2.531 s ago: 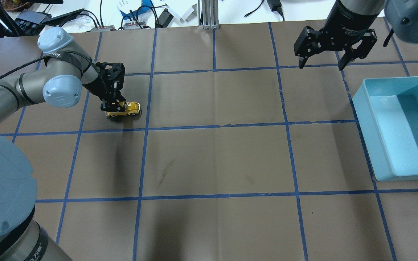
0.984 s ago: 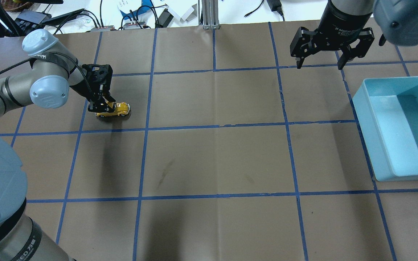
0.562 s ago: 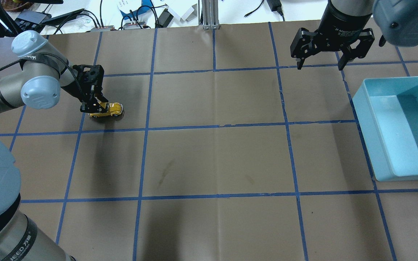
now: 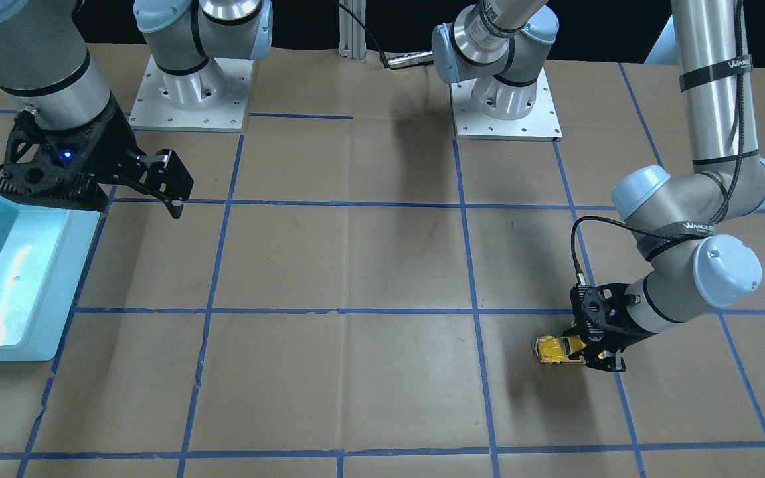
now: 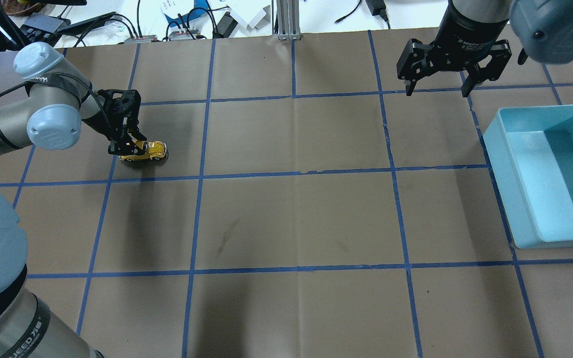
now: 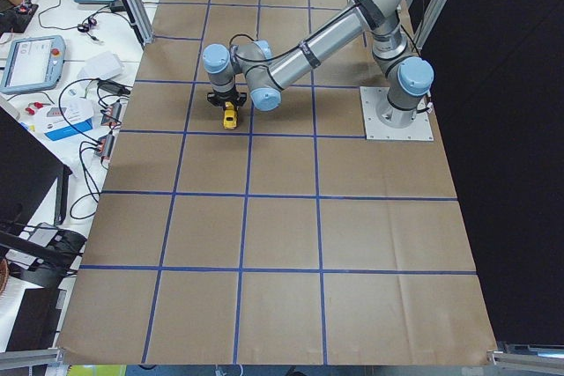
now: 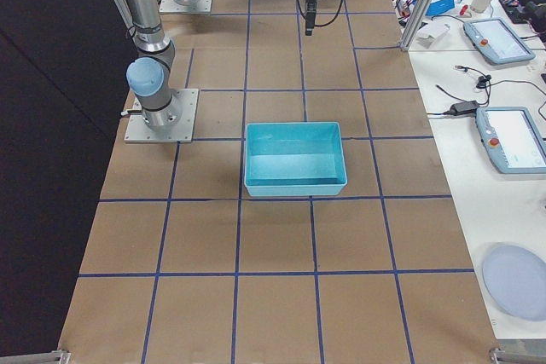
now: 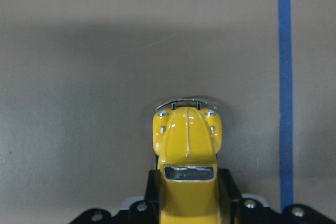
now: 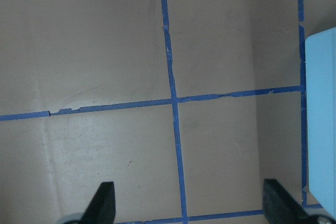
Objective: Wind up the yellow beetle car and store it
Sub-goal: 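Drag the car backward along the table with the left gripper, then release the car and lift the left gripper away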
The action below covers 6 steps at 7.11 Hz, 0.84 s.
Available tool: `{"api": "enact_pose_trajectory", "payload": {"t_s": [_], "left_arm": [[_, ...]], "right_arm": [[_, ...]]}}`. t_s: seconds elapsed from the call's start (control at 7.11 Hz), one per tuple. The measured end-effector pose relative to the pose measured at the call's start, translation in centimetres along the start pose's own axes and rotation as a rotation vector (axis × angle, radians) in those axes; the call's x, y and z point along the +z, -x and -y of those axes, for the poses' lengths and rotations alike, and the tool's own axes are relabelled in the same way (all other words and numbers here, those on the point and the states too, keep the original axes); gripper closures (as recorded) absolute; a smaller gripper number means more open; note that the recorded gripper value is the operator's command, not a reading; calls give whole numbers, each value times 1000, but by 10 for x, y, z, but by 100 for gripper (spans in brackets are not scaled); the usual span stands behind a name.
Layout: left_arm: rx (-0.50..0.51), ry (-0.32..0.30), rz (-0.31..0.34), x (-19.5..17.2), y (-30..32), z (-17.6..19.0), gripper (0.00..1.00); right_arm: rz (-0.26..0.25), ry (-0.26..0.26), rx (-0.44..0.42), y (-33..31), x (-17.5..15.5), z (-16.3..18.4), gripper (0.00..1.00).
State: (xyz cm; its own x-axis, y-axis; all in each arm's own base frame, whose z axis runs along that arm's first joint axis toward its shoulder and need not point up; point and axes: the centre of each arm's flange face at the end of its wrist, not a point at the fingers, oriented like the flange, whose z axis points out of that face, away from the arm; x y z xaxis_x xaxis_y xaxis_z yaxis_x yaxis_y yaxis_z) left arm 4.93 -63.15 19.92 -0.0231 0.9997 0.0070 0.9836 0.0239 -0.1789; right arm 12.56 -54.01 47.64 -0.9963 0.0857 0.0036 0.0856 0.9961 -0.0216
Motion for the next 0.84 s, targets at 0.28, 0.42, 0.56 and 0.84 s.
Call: {"api": "enact_pose_trajectory", "payload": {"t_s": [0.28, 0.42, 0.56, 0.84], "left_arm": [[-5, -1, 1, -1, -1, -6, 73], [-7, -2, 1, -1, -1, -8, 73], [-11, -2, 1, -1, -1, -11, 73], [-20, -2, 3, -2, -2, -17, 68]], "right_arm": [[-1, -1, 0, 0, 0, 0, 0], [-2, -1, -1, 0, -1, 0, 0], [-4, -2, 0, 0, -1, -1, 0], [-5, -2, 1, -1, -1, 0, 0]]}}
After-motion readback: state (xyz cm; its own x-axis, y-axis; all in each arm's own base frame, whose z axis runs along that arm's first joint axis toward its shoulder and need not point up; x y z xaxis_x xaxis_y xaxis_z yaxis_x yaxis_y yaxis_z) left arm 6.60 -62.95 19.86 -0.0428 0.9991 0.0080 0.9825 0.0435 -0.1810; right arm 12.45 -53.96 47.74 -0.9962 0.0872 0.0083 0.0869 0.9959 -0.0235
